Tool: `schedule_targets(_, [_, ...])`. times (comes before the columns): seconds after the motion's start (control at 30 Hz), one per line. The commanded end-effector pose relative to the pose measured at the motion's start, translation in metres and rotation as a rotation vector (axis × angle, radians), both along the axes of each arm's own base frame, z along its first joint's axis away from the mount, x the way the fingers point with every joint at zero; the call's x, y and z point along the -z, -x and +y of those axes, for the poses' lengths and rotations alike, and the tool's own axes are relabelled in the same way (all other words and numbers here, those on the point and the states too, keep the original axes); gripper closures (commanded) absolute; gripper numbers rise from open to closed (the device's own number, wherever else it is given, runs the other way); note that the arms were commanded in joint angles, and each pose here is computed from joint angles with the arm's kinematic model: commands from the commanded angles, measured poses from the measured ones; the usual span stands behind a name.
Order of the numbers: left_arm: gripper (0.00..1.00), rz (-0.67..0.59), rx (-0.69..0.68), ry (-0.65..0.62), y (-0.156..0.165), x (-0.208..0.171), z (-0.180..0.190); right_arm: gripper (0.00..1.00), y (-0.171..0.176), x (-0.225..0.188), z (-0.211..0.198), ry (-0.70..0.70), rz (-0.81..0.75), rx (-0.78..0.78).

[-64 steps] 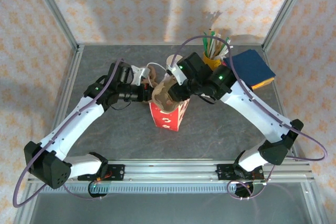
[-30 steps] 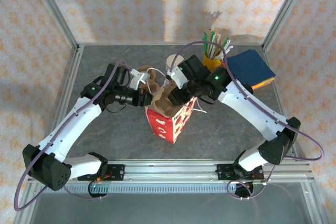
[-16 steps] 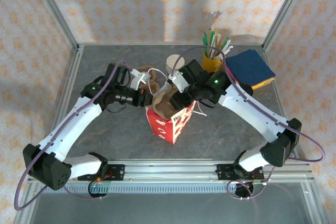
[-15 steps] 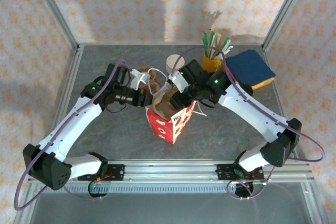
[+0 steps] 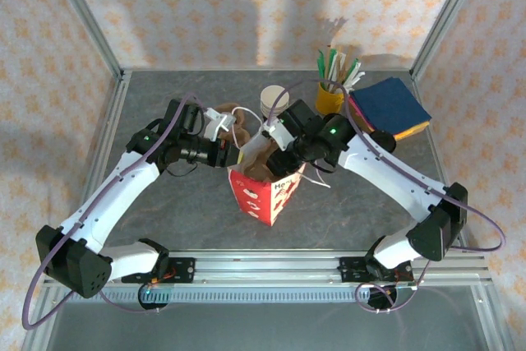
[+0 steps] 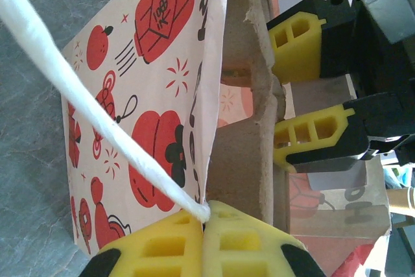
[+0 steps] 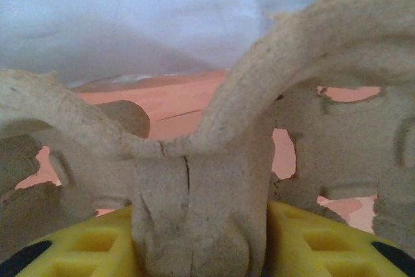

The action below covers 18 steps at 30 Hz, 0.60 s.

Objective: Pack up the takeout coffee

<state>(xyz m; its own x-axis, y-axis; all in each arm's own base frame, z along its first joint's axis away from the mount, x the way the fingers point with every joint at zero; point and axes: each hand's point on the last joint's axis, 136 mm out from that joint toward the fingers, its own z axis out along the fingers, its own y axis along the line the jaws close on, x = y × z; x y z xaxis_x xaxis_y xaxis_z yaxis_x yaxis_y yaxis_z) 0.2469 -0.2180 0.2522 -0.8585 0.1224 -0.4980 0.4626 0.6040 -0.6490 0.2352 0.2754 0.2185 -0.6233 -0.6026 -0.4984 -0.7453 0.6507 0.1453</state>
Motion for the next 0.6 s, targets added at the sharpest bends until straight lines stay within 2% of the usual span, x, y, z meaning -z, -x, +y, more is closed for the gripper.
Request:
schedule_targets(0.0, [1.0, -0.033, 0.02, 0.023, -0.002, -0.014, 0.0, 0.55, 0.002, 0.019, -0.01, 0.061, 0.046, 0.044])
schedule_targets(0.57, [1.0, -0.077, -0.009, 0.015, -0.01, -0.024, 0.001, 0.56, 0.012, 0.042, -0.004, 0.107, 0.131, 0.041])
